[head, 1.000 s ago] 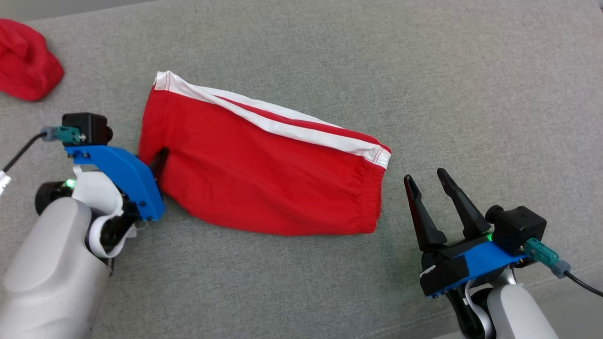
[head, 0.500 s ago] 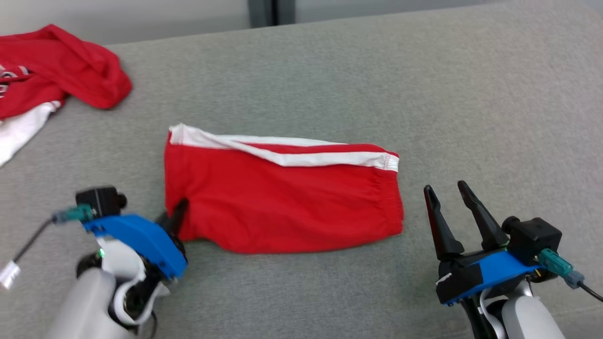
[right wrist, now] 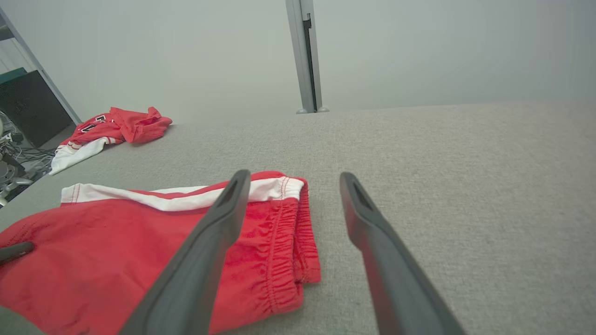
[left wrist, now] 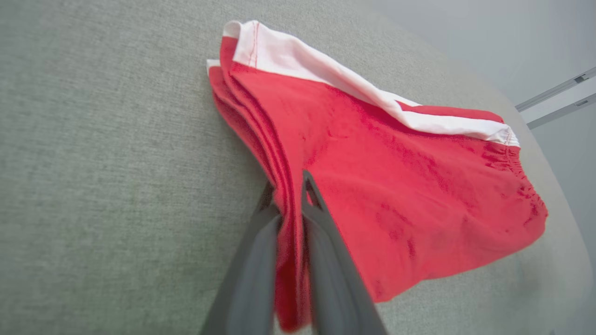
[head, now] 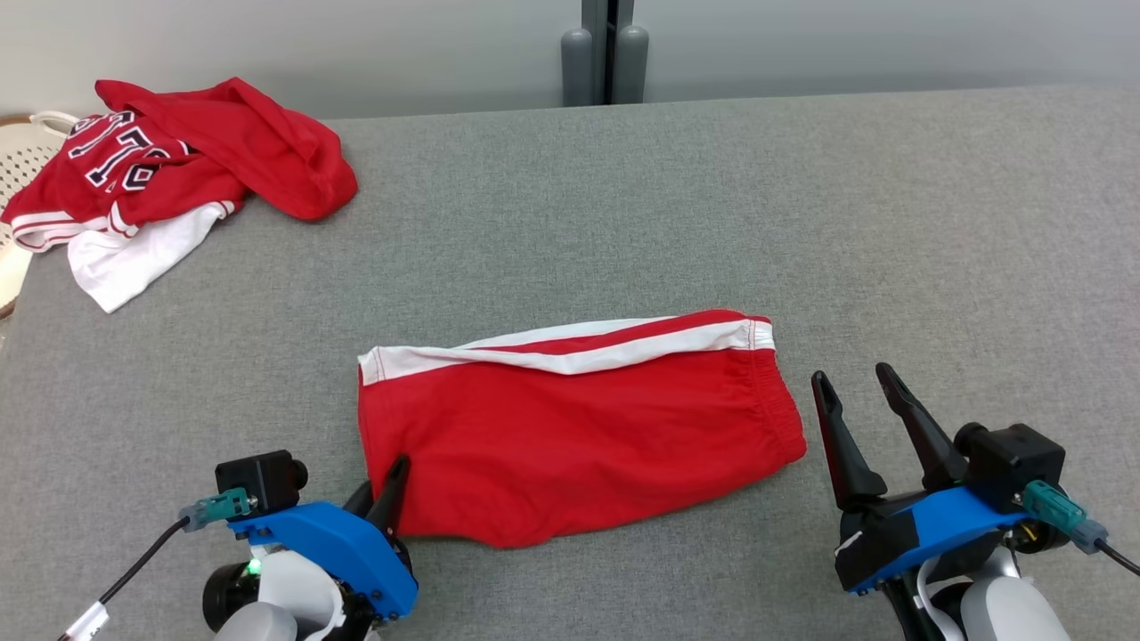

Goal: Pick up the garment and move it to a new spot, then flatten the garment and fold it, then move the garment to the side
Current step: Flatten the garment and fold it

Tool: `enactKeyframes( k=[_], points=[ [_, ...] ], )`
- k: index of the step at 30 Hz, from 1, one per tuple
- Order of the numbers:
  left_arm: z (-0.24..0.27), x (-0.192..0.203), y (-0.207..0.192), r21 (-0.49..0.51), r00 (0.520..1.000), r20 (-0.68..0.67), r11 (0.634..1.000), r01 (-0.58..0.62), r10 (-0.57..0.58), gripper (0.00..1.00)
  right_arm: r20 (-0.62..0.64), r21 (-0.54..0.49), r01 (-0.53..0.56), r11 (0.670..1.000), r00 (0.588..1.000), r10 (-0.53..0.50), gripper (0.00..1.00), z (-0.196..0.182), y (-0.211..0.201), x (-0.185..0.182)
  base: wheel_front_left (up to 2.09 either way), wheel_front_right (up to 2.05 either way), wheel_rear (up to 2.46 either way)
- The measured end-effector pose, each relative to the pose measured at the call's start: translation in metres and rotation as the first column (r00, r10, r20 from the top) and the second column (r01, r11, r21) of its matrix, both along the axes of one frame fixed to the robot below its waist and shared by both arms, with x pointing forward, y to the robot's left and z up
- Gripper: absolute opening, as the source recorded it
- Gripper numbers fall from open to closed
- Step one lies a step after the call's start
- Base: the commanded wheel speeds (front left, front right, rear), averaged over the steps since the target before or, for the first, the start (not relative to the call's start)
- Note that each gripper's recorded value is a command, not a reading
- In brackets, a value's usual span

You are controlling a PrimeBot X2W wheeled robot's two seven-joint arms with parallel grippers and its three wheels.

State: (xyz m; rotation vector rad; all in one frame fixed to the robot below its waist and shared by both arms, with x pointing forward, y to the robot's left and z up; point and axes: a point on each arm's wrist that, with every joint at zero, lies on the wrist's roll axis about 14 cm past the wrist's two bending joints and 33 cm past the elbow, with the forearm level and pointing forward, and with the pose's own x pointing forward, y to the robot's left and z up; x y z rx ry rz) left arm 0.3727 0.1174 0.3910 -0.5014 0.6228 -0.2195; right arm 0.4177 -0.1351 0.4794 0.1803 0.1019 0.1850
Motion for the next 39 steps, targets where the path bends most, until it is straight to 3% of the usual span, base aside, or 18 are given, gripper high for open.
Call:
enactKeyframes(
  k=[6, 10, 16, 28, 39],
  points=[
    [0.017, 0.015, 0.009, 0.109, 0.987, 0.161, 0.994, -0.029, 0.011, 1.0, -0.004, -0.011, 0.011, 1.0, 1.0, -0.011, 1.0, 0.002, -0.005, -0.003, 0.0, 0.0, 0.0],
    [0.041, 0.027, 0.011, 0.153, 0.951, 0.31, 0.986, -0.06, 0.01, 1.0, -0.006, -0.028, 0.034, 0.999, 0.999, -0.034, 1.0, 0.004, -0.014, -0.004, 0.0, 0.0, 0.0],
    [0.062, 0.028, 0.007, 0.184, 0.902, 0.432, 0.979, -0.091, 0.003, 1.0, -0.039, -0.054, 0.048, 0.997, 0.998, -0.05, 1.0, 0.004, -0.021, -0.004, 0.0, 0.0, 0.0],
    [0.062, 0.022, 0.032, 0.207, 0.888, 0.453, 0.961, -0.184, 0.073, 1.0, -0.259, -0.148, -0.097, 0.984, 0.964, 0.056, 1.0, -0.032, -0.002, 0.017, 0.0, 0.0, 0.0],
    [0.053, 0.014, 0.07, 0.223, 0.885, 0.433, 0.932, -0.287, 0.169, 1.0, -0.501, -0.138, -0.2, 0.97, 0.859, 0.105, 1.0, -0.095, 0.017, 0.027, 0.0, 0.0, 0.0]
  ],
)
